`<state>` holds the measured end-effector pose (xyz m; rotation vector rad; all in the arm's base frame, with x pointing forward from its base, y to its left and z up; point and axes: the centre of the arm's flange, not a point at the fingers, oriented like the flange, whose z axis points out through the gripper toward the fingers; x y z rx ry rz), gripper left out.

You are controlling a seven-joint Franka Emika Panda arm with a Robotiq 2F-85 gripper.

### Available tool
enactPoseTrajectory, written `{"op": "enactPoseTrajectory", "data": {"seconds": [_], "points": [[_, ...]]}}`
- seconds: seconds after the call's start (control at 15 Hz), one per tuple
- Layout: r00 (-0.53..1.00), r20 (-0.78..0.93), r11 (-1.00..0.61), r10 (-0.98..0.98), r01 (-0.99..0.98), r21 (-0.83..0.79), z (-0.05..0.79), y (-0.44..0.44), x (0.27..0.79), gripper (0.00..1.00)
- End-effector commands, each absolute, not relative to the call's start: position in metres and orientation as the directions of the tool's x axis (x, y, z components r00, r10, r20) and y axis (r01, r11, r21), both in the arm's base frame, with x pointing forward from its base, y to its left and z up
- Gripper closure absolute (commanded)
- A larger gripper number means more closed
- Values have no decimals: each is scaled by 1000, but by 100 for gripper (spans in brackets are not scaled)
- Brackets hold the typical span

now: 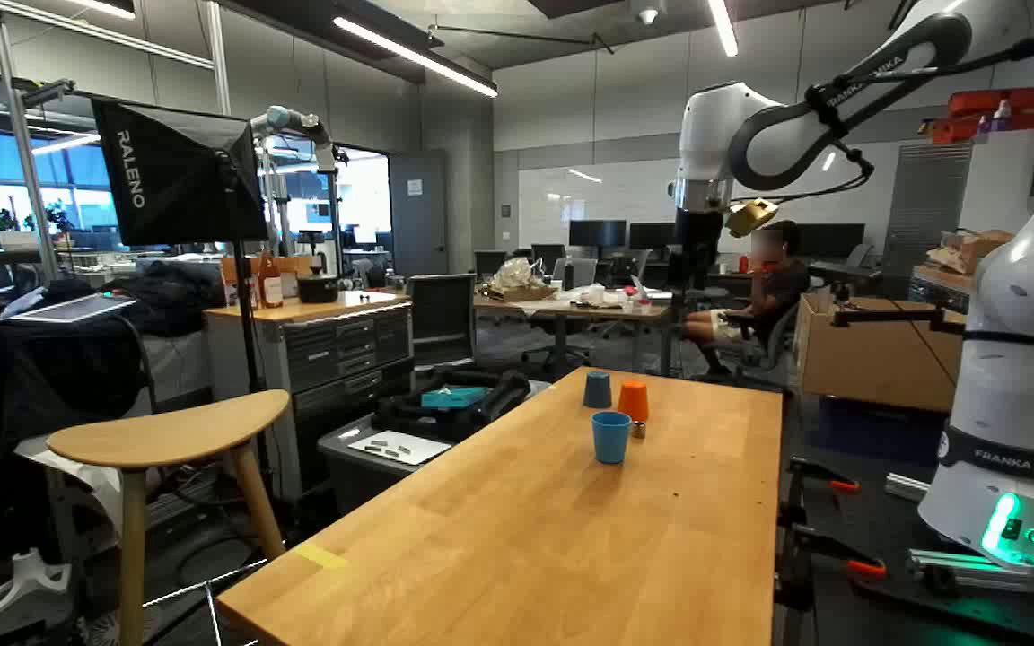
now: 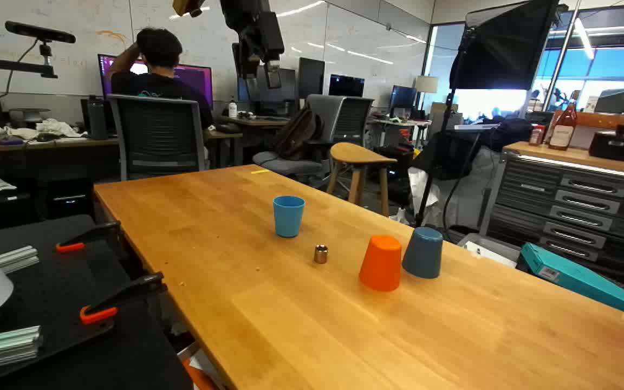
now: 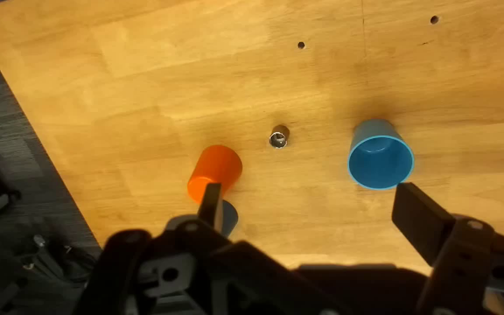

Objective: Put the object in the blue cup

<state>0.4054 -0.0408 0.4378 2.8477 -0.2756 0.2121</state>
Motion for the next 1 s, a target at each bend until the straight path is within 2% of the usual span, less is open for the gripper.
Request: {"op": "enactPoseTrajectory", "data": {"seconds": [0.0, 0.33, 0.53, 0.93], "points": [[971, 171, -945, -167, -207, 253, 438, -41, 406, 0], [971, 173, -945, -167, -208, 253, 439, -41, 406, 0], [973, 114, -964, -201, -217, 152, 420, -78, 448, 0], [901, 1, -901, -434, -434, 7, 342, -166, 513, 0]]}}
